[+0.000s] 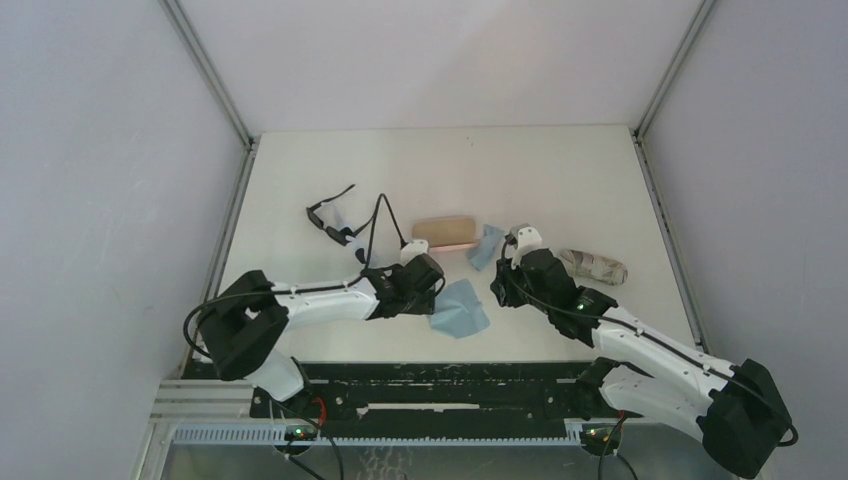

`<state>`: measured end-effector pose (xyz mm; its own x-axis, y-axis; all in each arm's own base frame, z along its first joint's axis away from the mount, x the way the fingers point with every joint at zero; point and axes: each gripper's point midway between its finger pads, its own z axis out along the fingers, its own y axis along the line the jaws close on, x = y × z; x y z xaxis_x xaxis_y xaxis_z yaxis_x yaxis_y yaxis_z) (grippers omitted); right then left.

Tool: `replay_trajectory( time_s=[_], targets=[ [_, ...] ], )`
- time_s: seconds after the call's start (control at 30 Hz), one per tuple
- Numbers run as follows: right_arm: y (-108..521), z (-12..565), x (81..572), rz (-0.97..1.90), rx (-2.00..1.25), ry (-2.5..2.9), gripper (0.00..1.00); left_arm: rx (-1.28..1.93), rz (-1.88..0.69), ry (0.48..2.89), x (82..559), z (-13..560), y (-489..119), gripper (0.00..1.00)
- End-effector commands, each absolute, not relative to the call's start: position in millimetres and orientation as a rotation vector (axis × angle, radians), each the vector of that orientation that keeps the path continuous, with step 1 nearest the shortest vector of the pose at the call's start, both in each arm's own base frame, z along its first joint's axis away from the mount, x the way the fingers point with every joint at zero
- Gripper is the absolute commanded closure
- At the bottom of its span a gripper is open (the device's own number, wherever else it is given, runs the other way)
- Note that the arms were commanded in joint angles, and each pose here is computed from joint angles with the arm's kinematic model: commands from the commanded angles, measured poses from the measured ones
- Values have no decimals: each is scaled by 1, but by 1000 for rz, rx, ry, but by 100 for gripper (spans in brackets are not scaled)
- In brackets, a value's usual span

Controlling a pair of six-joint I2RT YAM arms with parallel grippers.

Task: Organize the sunglasses
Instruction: Fold the glasses cleaning cloth at the center of the board.

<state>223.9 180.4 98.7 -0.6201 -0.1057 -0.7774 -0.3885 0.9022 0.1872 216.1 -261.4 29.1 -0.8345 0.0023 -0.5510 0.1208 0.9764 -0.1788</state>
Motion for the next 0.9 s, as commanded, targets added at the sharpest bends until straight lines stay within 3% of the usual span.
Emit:
replay_trajectory(
  time_s=[0.0, 0.63, 0.87],
  targets=[
    [180, 104, 225, 456, -324, 2192, 62, 42, -246, 2510, 227, 38, -272, 46],
    [177, 98, 222, 455, -330, 2198, 61, 123, -68, 2574, 211, 9, -271, 51],
    [177, 99, 222, 453, -327, 2195, 61, 146, -55, 2635, 191, -14, -269, 60]
  ],
)
